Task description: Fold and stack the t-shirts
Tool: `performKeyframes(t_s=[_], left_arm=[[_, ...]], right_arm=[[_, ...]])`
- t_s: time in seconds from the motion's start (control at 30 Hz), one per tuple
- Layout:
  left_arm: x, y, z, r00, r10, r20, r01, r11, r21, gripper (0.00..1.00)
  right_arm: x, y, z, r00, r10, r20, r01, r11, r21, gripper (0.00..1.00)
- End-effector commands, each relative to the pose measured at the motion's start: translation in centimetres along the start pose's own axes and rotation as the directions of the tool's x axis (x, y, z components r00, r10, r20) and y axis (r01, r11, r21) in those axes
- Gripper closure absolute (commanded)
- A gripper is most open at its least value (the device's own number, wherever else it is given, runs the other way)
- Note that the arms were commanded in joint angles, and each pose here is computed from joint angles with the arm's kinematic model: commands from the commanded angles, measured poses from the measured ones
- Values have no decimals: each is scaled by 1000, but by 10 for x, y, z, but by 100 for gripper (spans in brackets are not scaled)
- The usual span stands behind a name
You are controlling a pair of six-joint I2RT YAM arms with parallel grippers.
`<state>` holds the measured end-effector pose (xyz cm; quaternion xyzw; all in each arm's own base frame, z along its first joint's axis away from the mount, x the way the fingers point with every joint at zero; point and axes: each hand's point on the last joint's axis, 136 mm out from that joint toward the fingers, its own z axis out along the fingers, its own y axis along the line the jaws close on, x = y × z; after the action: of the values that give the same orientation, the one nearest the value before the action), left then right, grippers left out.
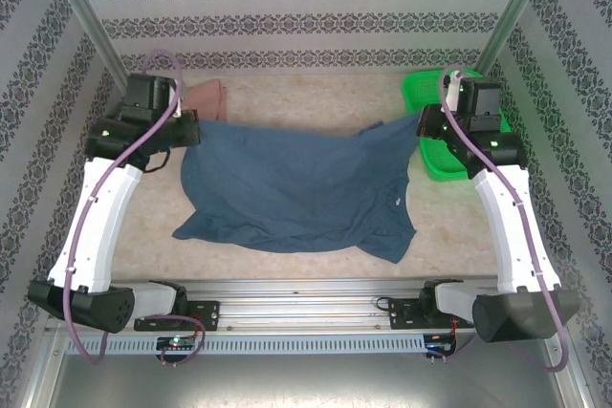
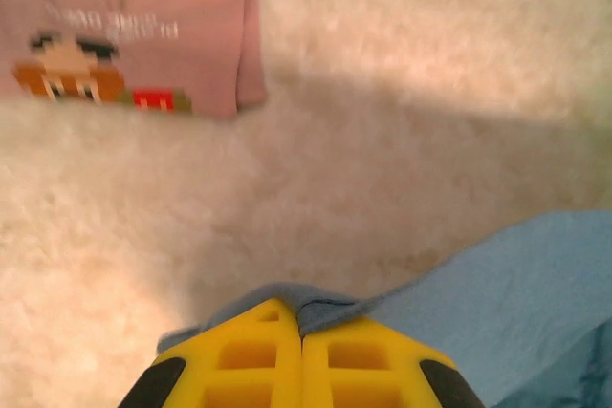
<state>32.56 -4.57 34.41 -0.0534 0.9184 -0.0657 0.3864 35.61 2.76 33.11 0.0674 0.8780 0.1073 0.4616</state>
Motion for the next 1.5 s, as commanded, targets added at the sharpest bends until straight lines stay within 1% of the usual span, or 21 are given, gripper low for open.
performKeyframes(t_s=[0.0, 0.13, 0.23, 0.3, 0.4, 0.5, 0.57, 0.67, 0.77, 0.83, 0.93, 1.03, 1.13, 1.3, 1.4, 1.43, 1.47], left_arm=[[-15, 9, -28, 998, 63, 29, -61, 997, -50, 100], [-59, 0, -74, 977, 53, 206, -49, 999, -22, 100], [-82, -5, -104, 949, 45, 312, -48, 999, 2, 100], [-90, -7, -118, 933, 42, 357, -49, 999, 10, 100], [-103, -15, -141, 903, 32, 428, -62, 997, 56, 100], [-115, -22, -164, 866, 30, 499, -85, 992, 88, 100], [-121, -25, -179, 839, 25, 544, -96, 990, 101, 100], [-128, -33, -197, 812, 16, 584, -120, 983, 140, 100], [-133, -37, -211, 788, 5, 616, -134, 977, 163, 100], [-135, -39, -210, 790, 9, 614, -141, 976, 167, 100], [-134, -47, -193, 820, 16, 573, -156, 968, 196, 100], [-135, -54, -167, 853, 22, 522, -162, 961, 224, 100], [-142, -63, -141, 872, 23, 489, -167, 953, 252, 100], [-169, -73, -102, 881, -7, 473, -154, 942, 300, 100], [-192, -73, -77, 886, -56, 461, -118, 933, 340, 100], [-200, -73, -63, 890, -69, 450, -108, 928, 356, 100], [-211, -73, -58, 884, -82, 460, -105, 924, 367, 100]], right_arm=[[-40, 16, -38, 987, -16, 158, 26, 998, -62, 100], [-81, 40, -89, 945, 7, 326, 46, 987, -155, 100], [-106, 52, -126, 906, 31, 422, 57, 980, -193, 100], [-117, 58, -147, 885, 43, 464, 64, 975, -213, 100], [-135, 71, -178, 850, 63, 523, 88, 962, -259, 100], [-154, 85, -212, 808, 75, 584, 129, 945, -300, 100], [-163, 92, -232, 783, 82, 616, 152, 936, -318, 100], [-172, 98, -253, 759, 75, 646, 179, 930, -320, 100], [-177, 103, -266, 755, 82, 650, 188, 923, -335, 100], [-178, 109, -269, 760, 105, 641, 192, 907, -376, 100], [-176, 111, -251, 803, 112, 585, 166, 901, -400, 100], [-172, 109, -216, 856, 115, 505, 122, 903, -413, 100], [-170, 109, -177, 895, 120, 430, 87, 898, -432, 100], [-175, 107, -110, 935, 129, 331, 34, 895, -444, 100], [-188, 107, -76, 943, 126, 307, 24, 896, -444, 100], [-194, 108, -67, 943, 122, 311, 31, 895, -446, 100], [-201, 109, -55, 942, 122, 312, 33, 893, -448, 100]])
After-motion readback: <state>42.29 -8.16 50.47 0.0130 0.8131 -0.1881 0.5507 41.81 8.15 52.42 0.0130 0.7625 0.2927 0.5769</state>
